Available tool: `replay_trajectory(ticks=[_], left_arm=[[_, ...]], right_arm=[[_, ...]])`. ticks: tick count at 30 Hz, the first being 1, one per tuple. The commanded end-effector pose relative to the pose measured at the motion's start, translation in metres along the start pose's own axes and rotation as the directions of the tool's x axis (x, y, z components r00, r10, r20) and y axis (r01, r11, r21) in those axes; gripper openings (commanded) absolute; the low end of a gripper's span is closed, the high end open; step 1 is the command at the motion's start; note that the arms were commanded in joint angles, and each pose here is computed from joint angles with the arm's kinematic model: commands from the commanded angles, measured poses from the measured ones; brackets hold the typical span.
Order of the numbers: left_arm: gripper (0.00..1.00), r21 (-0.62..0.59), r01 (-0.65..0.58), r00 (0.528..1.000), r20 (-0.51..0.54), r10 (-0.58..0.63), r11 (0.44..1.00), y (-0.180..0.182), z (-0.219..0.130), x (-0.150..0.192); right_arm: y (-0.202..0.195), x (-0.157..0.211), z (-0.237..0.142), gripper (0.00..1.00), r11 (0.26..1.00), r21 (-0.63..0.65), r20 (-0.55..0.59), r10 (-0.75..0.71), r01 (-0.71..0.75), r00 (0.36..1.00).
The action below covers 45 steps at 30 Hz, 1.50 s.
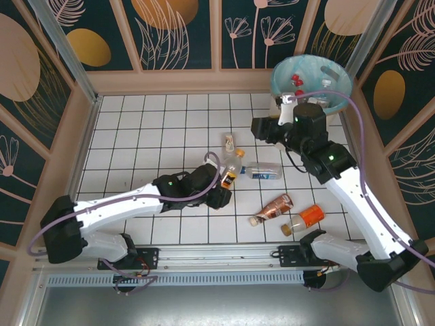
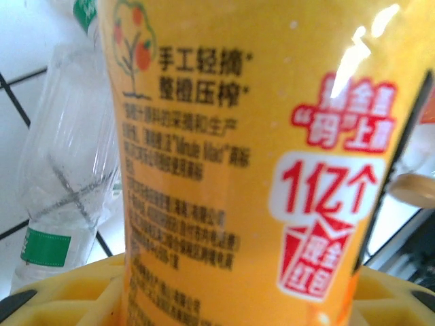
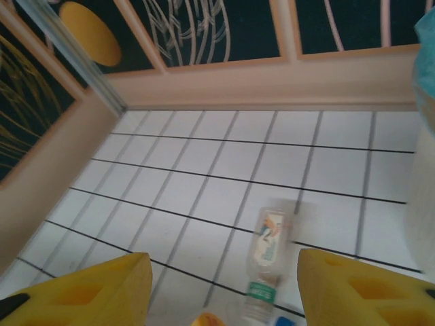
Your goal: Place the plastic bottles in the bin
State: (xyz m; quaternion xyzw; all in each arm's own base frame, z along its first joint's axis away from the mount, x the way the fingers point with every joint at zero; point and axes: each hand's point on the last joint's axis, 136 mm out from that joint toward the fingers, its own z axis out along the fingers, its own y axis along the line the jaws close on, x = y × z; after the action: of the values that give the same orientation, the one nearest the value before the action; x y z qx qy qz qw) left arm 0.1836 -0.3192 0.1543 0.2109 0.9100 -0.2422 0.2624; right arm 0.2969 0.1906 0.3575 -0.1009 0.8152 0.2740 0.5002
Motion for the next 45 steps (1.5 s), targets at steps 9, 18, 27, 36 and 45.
replay_trajectory(ticks=[9,18,27,36,45], left_arm=[[0.49,0.007,-0.077,0.930,0.361,0.070,0.997,0.003,-0.055,-0.055],[0.49,-0.017,-0.170,0.837,0.525,0.154,0.985,0.006,-0.102,-0.071],[0.48,-0.044,-0.248,0.828,0.509,0.235,0.968,0.007,-0.104,-0.064],[0.48,-0.015,-0.238,0.832,0.512,0.212,0.971,0.008,-0.106,-0.057],[0.47,-0.062,-0.287,0.823,0.495,0.279,0.956,0.010,-0.102,-0.057]], right_arm=[[0.091,0.012,-0.018,0.63,0.873,-0.484,0.051,-0.051,0.069,0.997],[0.120,0.017,-0.012,0.64,0.777,-0.611,0.046,-0.153,0.149,0.987],[0.153,0.015,-0.021,0.64,0.640,-0.746,0.107,-0.163,0.187,0.981],[0.157,0.013,-0.011,0.59,0.628,-0.754,0.117,-0.160,0.192,0.980],[0.162,0.020,-0.009,0.52,0.579,-0.794,0.120,-0.148,0.184,0.982]])
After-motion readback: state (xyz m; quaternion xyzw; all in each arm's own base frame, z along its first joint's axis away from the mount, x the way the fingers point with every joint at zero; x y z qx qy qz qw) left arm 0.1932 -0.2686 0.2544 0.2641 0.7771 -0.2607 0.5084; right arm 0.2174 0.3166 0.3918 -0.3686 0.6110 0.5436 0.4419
